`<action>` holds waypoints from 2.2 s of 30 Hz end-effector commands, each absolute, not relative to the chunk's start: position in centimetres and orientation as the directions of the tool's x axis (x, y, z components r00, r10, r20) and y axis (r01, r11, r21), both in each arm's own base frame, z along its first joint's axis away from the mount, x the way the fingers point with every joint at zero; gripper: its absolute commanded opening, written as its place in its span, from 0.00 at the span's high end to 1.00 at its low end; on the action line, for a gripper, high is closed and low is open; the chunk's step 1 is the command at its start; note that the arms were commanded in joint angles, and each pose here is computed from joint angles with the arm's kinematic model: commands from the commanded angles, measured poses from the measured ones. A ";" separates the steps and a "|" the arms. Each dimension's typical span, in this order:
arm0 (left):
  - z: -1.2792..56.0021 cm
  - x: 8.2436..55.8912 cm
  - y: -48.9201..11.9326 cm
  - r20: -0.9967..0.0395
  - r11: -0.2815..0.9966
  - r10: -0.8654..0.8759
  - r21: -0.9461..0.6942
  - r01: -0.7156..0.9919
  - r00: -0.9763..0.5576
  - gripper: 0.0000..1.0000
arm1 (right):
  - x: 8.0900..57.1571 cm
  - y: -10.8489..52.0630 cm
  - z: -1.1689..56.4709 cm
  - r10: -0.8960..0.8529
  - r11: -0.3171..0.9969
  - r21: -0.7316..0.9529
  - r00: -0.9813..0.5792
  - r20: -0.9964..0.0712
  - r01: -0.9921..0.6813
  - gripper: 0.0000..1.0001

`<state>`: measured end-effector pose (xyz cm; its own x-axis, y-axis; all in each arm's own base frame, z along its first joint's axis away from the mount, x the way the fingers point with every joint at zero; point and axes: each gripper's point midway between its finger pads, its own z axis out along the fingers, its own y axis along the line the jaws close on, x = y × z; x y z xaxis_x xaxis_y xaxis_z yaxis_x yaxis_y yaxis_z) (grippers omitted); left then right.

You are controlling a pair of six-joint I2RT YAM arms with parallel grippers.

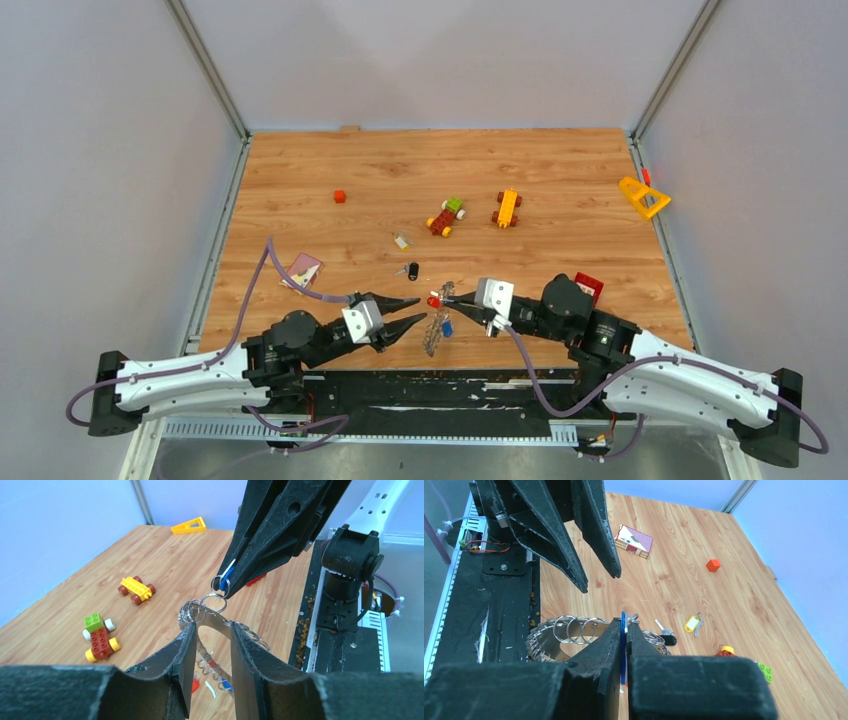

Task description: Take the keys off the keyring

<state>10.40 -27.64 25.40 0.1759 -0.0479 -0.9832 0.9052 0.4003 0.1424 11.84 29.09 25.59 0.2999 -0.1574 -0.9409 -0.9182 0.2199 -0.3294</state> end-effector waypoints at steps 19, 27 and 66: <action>26.1 8.3 -30.3 -0.963 0.278 -0.260 0.001 0.960 0.077 0.66 | 8.7 28.7 28.6 0.003 0.093 -0.505 0.507 -0.862 -0.858 1.00; 25.5 8.5 -30.9 -0.967 0.284 -0.248 -0.010 0.959 0.063 0.63 | 8.3 28.4 28.8 0.023 0.083 -0.520 0.523 -0.852 -0.850 1.00; 23.3 9.6 -31.0 -0.994 0.320 0.017 0.106 0.941 0.106 1.00 | 9.1 28.2 28.1 -0.031 0.106 -0.515 0.515 -0.857 -0.850 1.00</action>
